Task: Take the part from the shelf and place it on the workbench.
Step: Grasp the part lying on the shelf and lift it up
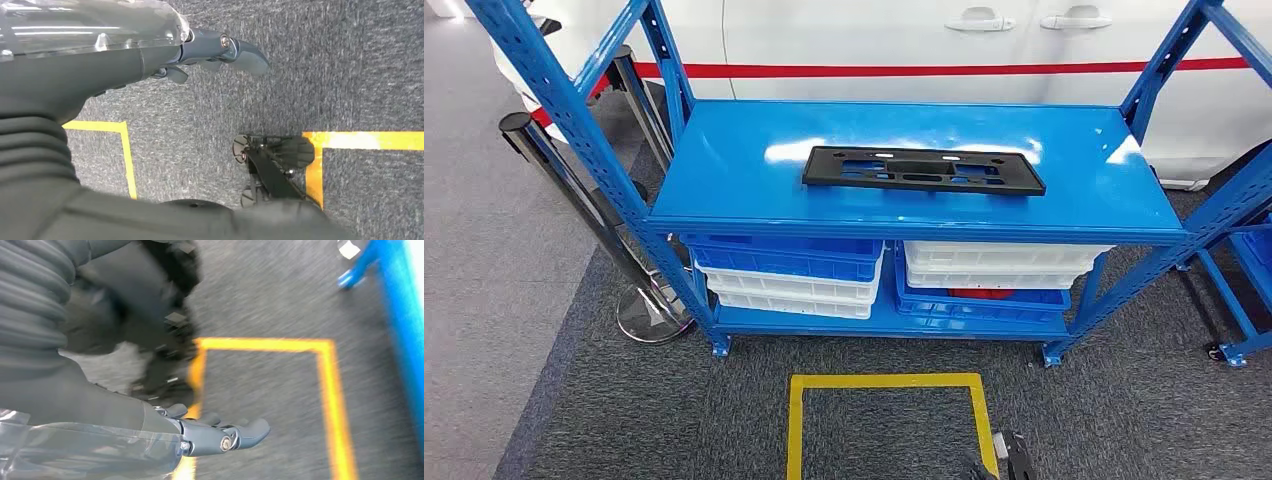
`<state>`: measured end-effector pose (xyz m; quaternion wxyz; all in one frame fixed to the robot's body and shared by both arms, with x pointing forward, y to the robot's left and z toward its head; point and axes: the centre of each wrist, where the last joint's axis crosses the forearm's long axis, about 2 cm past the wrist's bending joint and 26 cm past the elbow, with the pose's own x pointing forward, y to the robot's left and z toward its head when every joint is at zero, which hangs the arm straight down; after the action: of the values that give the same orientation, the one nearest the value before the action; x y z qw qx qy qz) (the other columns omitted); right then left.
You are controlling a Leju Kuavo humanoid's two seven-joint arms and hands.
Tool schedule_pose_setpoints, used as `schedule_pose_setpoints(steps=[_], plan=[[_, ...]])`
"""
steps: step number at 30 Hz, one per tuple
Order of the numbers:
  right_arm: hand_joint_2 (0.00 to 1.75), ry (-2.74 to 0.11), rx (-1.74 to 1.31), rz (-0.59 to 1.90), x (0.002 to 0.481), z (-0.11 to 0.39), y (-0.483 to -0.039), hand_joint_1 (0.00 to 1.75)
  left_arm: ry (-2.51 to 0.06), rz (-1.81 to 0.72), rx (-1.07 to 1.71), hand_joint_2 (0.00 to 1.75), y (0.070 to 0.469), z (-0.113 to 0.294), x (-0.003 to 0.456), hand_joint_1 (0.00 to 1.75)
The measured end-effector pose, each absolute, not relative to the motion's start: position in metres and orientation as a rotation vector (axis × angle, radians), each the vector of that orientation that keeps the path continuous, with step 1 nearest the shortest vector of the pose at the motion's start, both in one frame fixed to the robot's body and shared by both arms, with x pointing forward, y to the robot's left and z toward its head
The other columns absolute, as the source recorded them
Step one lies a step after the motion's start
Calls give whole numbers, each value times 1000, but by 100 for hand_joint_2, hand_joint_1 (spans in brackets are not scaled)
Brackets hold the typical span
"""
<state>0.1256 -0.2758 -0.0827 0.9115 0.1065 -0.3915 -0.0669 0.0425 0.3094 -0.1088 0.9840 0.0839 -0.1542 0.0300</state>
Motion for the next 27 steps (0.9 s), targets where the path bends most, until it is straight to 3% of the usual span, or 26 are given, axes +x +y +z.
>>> schedule_pose_setpoints(steps=[12, 27], plan=[[175, -1180, 411, -49, 193, -37, -248, 0, -315, 95, 182, 0, 301, -109, 48, 0], [175, -1715, 745, 204, 262, 68, -175, 0, -301, 146, 170, 0, 281, -109, 53, 0]])
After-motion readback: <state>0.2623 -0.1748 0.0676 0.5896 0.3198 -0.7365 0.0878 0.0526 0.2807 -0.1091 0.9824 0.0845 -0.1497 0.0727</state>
